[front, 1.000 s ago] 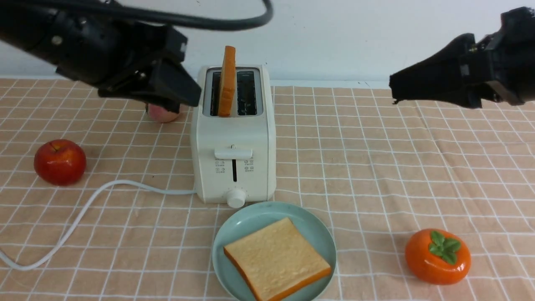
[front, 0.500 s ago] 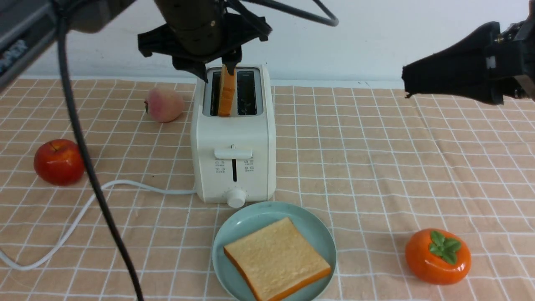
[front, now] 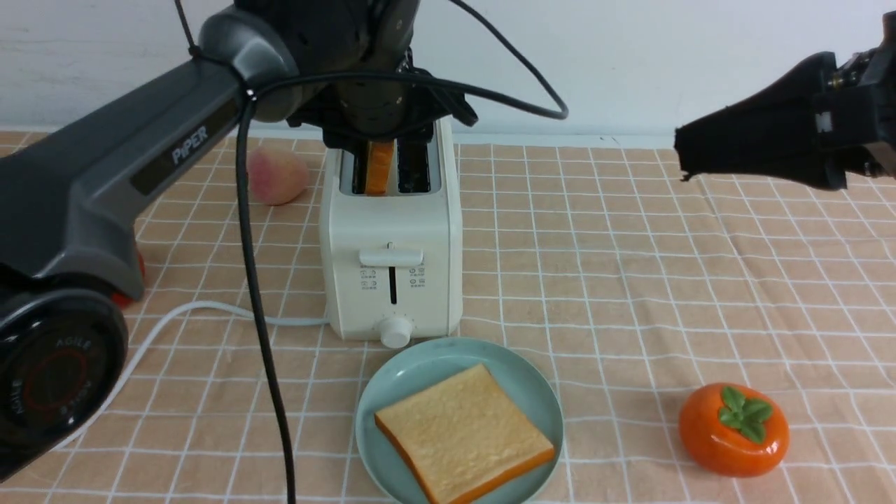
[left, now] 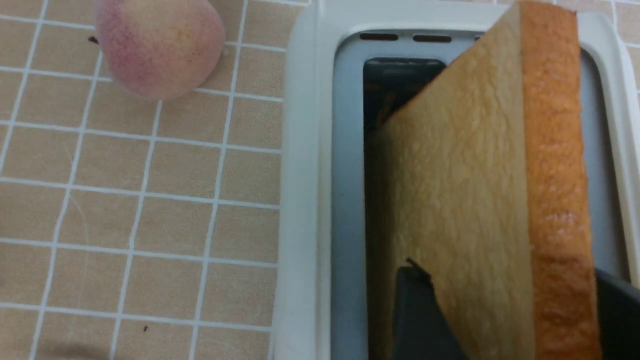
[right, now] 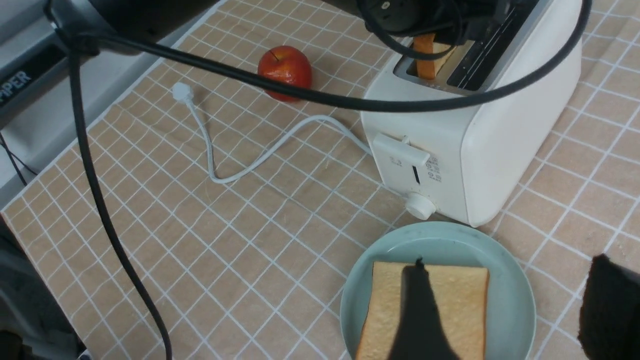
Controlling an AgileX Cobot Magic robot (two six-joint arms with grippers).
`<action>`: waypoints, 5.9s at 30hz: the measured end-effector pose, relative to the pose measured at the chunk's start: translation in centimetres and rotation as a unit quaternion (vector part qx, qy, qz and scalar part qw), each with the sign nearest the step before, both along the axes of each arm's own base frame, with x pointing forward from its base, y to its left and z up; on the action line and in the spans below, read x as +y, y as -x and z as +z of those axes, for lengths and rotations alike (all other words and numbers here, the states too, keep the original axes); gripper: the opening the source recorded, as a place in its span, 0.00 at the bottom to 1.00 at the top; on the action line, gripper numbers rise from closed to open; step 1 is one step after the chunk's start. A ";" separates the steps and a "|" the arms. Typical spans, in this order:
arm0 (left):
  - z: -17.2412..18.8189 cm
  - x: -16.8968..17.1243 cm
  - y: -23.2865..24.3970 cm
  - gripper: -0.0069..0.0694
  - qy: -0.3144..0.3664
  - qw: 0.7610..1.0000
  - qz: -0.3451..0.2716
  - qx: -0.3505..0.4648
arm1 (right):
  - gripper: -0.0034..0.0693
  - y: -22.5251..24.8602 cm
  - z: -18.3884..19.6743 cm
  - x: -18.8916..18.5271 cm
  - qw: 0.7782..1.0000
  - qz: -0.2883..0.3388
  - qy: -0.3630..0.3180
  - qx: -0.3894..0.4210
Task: Take toasted bread from bread machine on light coffee tablecloth place on plate.
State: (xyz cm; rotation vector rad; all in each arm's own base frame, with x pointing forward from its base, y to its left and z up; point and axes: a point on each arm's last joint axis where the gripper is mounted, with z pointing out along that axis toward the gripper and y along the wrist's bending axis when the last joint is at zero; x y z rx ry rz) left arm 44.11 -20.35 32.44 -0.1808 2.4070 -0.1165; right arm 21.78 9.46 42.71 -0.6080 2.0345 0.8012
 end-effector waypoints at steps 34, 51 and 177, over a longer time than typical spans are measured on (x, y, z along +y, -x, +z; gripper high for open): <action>-0.1 2.2 18.4 0.20 0.308 0.915 -0.249 0.078 | 0.63 0.0 0.0 0.0 1.000 0.001 -0.004 0.001; -13.5 3.3 16.4 0.20 0.326 0.939 -0.079 0.076 | 0.63 0.0 0.0 0.0 1.000 0.001 -0.004 0.001; -15.7 20.3 38.9 0.09 0.017 0.968 0.018 -0.248 | 0.12 12.5 -20.3 -7.7 0.940 -0.325 0.063 -0.082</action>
